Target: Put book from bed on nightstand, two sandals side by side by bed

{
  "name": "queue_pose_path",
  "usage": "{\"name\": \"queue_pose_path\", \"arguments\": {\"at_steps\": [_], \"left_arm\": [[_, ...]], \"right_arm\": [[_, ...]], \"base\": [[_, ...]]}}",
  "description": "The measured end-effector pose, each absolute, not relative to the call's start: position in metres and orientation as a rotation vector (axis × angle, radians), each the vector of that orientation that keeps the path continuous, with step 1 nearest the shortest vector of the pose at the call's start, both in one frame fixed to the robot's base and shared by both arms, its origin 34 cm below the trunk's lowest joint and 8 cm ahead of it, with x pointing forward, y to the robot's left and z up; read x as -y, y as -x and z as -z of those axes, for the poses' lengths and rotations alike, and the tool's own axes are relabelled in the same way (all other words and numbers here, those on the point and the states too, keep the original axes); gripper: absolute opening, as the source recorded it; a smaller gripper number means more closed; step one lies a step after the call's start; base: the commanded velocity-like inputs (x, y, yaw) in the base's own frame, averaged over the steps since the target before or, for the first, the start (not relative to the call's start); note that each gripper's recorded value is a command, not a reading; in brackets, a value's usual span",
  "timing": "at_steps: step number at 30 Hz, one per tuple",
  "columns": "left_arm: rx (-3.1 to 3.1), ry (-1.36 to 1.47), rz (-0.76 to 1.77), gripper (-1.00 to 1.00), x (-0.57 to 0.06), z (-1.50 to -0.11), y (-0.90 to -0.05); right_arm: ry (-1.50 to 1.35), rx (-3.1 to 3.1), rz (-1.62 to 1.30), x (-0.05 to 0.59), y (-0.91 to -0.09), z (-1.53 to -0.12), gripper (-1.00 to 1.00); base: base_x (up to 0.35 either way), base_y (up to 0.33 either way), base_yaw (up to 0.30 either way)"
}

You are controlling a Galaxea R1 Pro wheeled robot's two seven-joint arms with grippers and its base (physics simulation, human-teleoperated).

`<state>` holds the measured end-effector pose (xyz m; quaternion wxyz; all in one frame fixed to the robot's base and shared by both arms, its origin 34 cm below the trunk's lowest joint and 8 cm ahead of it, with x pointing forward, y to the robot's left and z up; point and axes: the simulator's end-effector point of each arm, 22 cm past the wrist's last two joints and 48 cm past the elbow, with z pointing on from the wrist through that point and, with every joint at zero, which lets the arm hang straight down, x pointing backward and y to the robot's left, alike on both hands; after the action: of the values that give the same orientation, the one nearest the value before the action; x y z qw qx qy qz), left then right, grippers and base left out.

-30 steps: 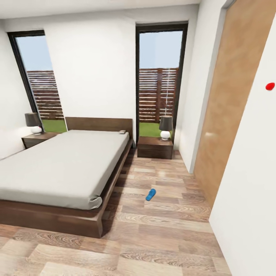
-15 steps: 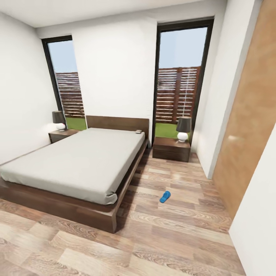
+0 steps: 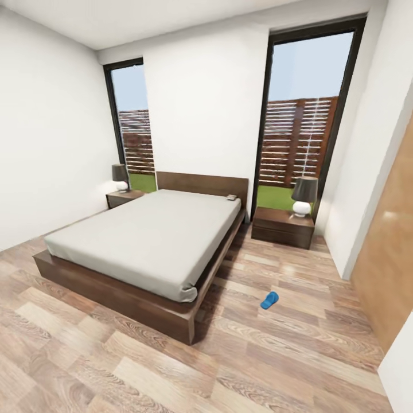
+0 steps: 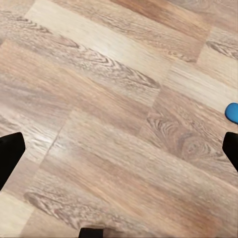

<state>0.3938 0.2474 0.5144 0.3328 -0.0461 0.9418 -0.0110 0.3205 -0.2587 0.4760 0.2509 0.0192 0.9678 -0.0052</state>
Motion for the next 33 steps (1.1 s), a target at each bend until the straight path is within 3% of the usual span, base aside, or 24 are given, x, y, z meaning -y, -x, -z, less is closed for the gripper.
{"name": "queue_pose_path", "arguments": {"at_steps": [22,33], "left_arm": [[-2.46,0.121,0.027,1.0,-0.2477,-0.5144,-0.3937],[-2.46,0.121,0.027,1.0,-0.2476,-0.5143,-0.3938]], "right_arm": [[-0.054,-2.629,0.02,0.2618,-0.3225,-0.4768,1.0],[-0.053,-2.629,0.019,0.261,-0.3224,-0.4768,1.0]], "base": [[0.0,0.0,0.291],[0.0,0.0,0.05]]}}
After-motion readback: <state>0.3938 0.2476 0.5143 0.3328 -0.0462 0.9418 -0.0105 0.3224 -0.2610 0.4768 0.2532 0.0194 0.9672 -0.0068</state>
